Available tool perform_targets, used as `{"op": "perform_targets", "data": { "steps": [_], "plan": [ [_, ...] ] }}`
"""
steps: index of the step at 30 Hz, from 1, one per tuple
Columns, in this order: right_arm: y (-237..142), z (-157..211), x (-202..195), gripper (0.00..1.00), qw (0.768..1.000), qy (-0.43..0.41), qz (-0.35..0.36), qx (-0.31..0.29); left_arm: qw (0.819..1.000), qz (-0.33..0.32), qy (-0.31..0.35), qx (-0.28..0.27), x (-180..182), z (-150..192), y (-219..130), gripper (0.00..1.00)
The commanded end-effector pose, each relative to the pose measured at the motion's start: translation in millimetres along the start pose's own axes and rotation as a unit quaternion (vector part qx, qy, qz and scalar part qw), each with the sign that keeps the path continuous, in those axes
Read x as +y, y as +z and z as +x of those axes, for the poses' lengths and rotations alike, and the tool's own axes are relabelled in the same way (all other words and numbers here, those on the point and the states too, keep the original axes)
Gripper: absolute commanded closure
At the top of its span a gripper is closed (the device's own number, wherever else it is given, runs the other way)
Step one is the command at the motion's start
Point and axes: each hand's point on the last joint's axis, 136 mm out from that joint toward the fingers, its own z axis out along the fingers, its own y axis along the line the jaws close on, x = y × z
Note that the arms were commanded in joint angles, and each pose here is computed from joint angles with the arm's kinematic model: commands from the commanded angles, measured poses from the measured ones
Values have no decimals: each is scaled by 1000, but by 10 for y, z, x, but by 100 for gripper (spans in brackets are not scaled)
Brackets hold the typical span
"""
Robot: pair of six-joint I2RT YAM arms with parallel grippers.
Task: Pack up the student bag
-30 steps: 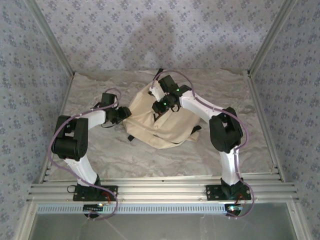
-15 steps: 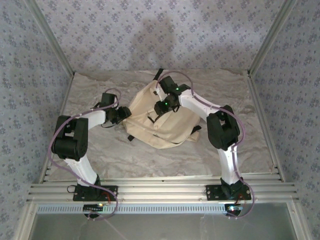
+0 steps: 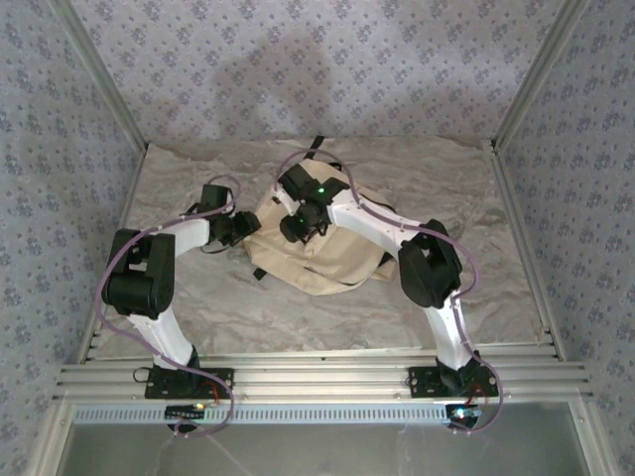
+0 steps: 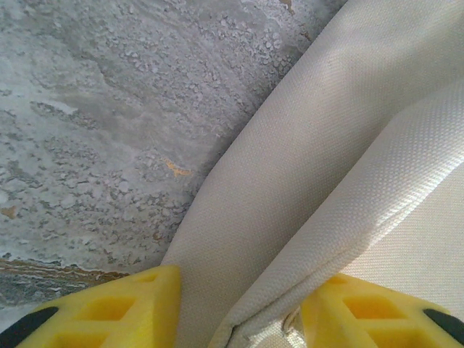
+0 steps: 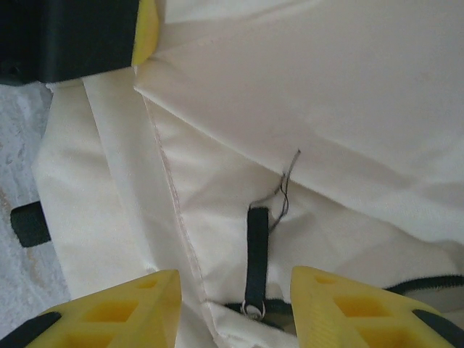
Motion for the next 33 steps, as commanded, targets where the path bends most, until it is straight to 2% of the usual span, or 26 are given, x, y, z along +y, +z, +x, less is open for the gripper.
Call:
{"op": "perform_targets", "data": {
  "steps": [1,12,13,15,18,20,23,27,28,31,33],
  "plan": [
    [157,134,-104,54,997,-43,53,46,1000,13,5,-8,-100,-87,-112,52],
    [495,286,-135,60,985,-94,109,96,1000,11,6,-6,-95,-87,-104,52],
    [509,301,-127,64,984,-96,110,99,1000,12,6,-6,-98,-88,-104,52],
    [490,308,-142,85,984,-92,113,102,1000,10,7,-7,-93,-92,-105,52],
    [342,219,-166,100,988,-67,112,82,1000,7,7,-6,-77,-91,-103,52],
    [194,133,-149,100,994,-37,87,62,1000,6,7,-6,-60,-91,-95,52],
    [-67,-42,-77,100,1000,29,5,10,1000,2,5,-8,-21,-124,-85,52],
    [-309,-195,-106,100,982,133,-125,-52,1000,-2,-3,-10,52,-216,-69,52],
    [-303,-185,-192,100,978,154,-128,-59,1000,-1,-5,-7,49,-226,-78,52],
    [-250,-205,-241,100,968,184,-153,-80,1000,16,3,-3,-89,-233,-201,46],
    [-202,-214,-236,100,961,200,-171,-91,999,37,1,-7,-210,-216,-363,37]
  ]
}}
